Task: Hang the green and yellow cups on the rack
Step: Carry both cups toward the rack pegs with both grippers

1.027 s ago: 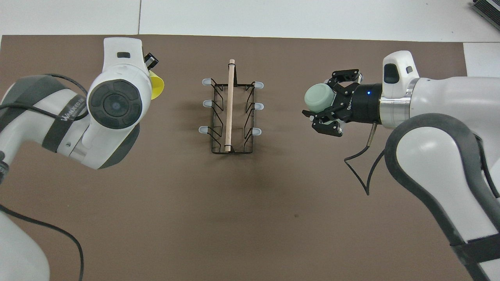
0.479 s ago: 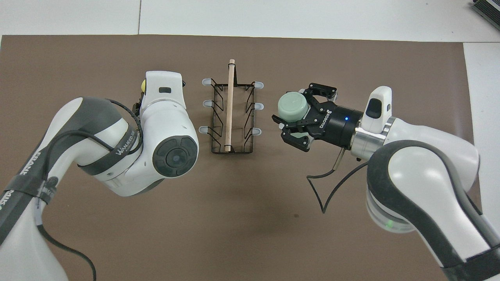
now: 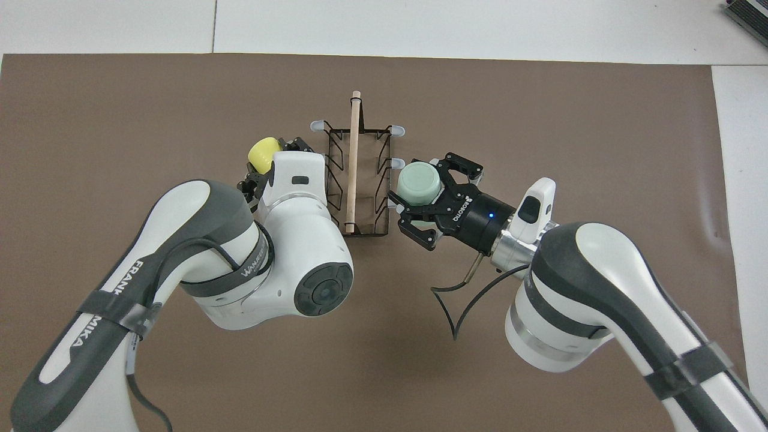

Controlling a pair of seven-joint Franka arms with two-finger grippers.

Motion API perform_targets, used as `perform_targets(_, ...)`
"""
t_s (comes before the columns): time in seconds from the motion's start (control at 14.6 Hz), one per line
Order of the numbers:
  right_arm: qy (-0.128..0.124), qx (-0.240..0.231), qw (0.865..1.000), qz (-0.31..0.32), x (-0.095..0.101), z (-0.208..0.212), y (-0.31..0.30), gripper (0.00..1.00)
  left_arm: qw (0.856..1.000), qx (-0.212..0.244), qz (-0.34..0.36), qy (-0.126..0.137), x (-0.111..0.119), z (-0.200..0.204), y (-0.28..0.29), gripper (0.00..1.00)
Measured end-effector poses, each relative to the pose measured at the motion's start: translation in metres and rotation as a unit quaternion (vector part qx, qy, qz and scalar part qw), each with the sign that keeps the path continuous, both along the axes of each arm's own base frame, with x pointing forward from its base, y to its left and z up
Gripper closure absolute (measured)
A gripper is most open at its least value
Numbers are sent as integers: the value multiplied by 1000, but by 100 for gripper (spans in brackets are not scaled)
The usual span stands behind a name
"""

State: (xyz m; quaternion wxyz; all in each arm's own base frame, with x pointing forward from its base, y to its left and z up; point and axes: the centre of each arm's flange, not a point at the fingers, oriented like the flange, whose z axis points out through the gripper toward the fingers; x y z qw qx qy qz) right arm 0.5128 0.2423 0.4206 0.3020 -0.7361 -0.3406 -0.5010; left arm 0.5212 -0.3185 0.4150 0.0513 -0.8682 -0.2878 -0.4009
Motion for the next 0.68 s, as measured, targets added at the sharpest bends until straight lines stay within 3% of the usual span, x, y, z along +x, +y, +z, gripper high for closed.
perform_targets(0.41,-4,17,1000,-5,-8,-41,26,35,1000,19,4,-6,-41,-3,-26,32)
perform_targets(0.68,-6,11,1000,-1,-8,-54,30,35,1000,26,6,-15,-52,3,-35,32)
